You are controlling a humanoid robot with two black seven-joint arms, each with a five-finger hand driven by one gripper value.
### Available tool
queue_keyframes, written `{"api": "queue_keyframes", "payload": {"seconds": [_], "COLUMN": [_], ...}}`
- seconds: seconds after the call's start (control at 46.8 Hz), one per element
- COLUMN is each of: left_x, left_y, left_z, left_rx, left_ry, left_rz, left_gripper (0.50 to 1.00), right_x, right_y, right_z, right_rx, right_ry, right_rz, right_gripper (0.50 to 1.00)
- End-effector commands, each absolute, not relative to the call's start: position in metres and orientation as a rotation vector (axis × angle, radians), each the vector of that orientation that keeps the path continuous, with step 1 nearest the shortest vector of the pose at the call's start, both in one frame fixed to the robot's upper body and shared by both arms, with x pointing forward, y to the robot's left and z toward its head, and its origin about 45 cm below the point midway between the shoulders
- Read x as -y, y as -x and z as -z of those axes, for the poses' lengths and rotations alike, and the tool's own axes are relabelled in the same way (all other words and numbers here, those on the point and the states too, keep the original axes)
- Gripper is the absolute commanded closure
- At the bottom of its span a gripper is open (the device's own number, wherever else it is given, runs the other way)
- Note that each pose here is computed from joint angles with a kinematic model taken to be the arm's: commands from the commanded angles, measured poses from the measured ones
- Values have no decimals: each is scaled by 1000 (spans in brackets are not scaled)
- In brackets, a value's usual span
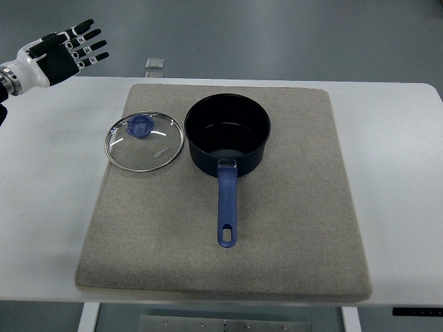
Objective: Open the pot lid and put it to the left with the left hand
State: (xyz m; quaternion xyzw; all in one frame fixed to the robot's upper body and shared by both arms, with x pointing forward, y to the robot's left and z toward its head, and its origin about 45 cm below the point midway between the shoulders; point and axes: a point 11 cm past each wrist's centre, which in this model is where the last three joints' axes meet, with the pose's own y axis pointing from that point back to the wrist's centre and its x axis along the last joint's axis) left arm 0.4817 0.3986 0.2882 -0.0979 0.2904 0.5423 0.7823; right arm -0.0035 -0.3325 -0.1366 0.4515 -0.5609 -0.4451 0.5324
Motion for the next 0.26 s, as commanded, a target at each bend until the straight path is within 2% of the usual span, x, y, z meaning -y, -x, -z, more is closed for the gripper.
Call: {"api": "queue_keyframes", "payload": {"seconds": [0.0, 0.235], "left_x": [-399, -398], "left_y": [-482, -482], "left_z": [-289, -289], "left_rx": [-626, -624], "left_ry": [210, 210], "left_rz": [-1172, -1171], "left_gripper": [504, 504], "right_x": [333, 334], "right_y": [5, 5], "right_z": [137, 136], "right_rx": [1335, 1338], "right_ry": [-1074, -1072], "right_rz": [1057, 1052], "right_gripper": [585, 585]}}
